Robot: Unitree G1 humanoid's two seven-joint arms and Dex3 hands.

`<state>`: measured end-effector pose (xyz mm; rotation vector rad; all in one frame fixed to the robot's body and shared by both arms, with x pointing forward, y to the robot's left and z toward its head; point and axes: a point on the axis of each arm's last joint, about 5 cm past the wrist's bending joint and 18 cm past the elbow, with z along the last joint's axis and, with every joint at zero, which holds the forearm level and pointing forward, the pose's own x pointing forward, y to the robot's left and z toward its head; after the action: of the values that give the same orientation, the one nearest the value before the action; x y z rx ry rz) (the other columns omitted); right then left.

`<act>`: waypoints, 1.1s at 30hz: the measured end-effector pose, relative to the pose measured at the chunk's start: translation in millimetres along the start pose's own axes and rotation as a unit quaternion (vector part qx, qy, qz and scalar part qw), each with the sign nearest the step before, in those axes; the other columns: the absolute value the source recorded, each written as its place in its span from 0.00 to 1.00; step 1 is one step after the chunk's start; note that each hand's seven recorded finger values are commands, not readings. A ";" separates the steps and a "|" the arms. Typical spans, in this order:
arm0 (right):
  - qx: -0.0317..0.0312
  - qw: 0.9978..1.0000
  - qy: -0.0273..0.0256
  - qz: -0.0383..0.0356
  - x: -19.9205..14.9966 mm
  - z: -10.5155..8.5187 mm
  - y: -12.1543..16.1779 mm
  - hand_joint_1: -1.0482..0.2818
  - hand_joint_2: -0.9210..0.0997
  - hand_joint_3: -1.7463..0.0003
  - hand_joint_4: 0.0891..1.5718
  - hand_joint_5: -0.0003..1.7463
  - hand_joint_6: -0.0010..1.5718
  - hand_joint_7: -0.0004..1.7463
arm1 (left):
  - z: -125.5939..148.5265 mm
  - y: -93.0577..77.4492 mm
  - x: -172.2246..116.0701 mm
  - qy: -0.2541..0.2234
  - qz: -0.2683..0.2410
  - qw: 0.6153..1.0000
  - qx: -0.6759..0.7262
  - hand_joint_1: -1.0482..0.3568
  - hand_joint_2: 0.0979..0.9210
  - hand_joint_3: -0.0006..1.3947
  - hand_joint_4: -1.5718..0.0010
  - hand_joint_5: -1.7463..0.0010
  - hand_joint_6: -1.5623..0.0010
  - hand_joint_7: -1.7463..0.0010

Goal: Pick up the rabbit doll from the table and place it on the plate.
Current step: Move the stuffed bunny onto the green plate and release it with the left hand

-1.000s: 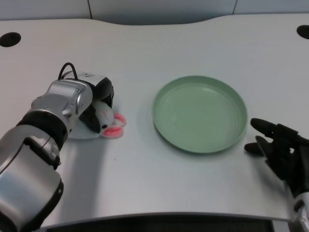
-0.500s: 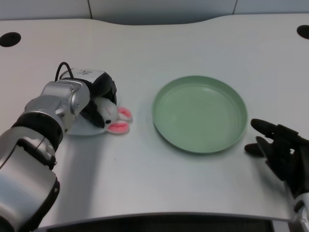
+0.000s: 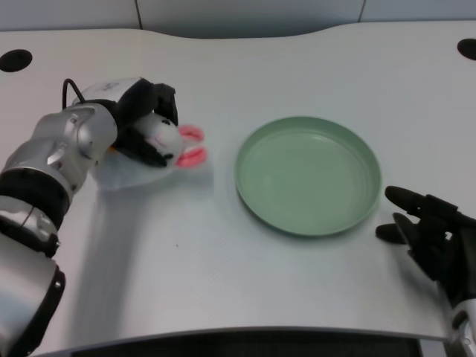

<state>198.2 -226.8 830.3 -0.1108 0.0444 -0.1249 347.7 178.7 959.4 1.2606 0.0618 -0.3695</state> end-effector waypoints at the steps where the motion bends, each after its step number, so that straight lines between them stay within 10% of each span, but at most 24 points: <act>1: 0.000 1.000 0.000 0.000 0.0 0.0 0.0 0.48 0.00 0.89 0.49 0.42 0.62 0.00 | -0.1 2.7 -0.7 -0.007 0.010 1.000 -0.007 0.65 0.96 0.01 0.51 0.00 0.64 0.00; 11: -0.005 1.000 0.002 -0.003 0.5 0.2 1.7 0.48 0.00 0.89 0.48 0.42 0.62 0.00 | 22.5 24.6 -0.7 -0.098 0.071 0.988 -0.092 0.64 0.97 0.01 0.53 0.00 0.64 0.00; 22: -0.001 1.000 0.001 -0.004 1.5 0.6 1.7 0.49 0.00 0.89 0.48 0.42 0.62 0.00 | 74.4 17.3 10.0 -0.212 0.076 0.961 -0.164 0.62 0.93 0.00 0.51 0.00 0.59 0.00; 33: -0.011 1.000 0.001 -0.005 2.6 1.4 -1.1 0.47 0.00 0.89 0.48 0.43 0.62 0.00 | 118.3 0.2 20.9 -0.231 0.038 0.957 -0.174 0.59 0.94 0.01 0.46 0.00 0.57 0.00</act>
<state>200.7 -228.1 831.7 -0.1323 0.0466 -0.1346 349.0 62.9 991.3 0.8027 -0.3085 -0.5519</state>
